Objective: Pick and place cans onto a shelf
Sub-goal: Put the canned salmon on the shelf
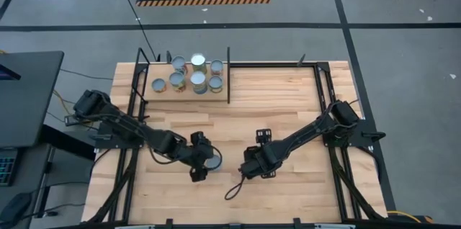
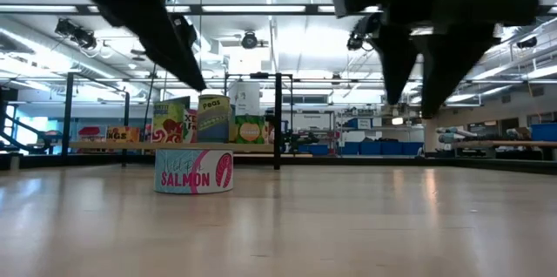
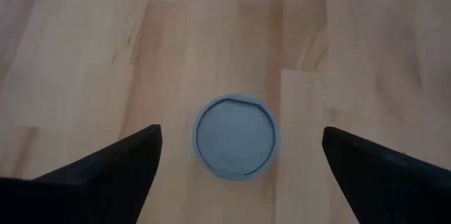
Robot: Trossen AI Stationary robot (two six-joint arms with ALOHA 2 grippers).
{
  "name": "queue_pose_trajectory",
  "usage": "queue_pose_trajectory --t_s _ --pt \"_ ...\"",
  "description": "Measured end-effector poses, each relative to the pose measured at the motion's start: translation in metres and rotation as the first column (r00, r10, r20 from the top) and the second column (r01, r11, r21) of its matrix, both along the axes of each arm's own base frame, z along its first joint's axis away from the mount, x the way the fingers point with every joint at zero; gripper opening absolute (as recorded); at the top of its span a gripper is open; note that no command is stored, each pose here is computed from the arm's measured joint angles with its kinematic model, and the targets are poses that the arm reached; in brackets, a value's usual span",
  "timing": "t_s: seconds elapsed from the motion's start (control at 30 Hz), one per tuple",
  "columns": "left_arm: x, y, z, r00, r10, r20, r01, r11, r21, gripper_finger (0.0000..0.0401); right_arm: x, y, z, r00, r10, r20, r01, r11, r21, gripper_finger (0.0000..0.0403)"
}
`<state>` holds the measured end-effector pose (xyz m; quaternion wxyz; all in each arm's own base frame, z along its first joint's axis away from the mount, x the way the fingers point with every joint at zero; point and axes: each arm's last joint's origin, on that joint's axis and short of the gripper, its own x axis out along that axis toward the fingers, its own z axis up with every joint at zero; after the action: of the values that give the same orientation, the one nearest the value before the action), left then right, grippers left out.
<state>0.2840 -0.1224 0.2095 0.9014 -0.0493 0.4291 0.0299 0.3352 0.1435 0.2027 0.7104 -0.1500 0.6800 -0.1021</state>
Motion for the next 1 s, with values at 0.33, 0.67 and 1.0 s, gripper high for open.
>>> queue_pose_trajectory --t_s 0.33,0.67,1.0 --pt "0.016 -0.005 -0.025 1.0 -0.02 -0.01 0.02 1.0 0.012 0.0398 -0.016 0.014 -0.02 1.0 -0.016 -0.027 0.016 1.0 0.01 0.0327" --pt "0.025 -0.006 -0.05 0.998 -0.025 -0.055 0.027 0.999 0.044 0.0398 -0.017 0.016 -0.025 1.0 -0.007 -0.009 0.007 1.0 0.019 0.0327" --pt "0.027 -0.008 -0.06 0.996 -0.03 -0.081 0.034 0.998 0.047 0.0395 -0.015 0.017 -0.026 1.0 0.005 0.009 -0.005 1.0 0.029 0.0327"
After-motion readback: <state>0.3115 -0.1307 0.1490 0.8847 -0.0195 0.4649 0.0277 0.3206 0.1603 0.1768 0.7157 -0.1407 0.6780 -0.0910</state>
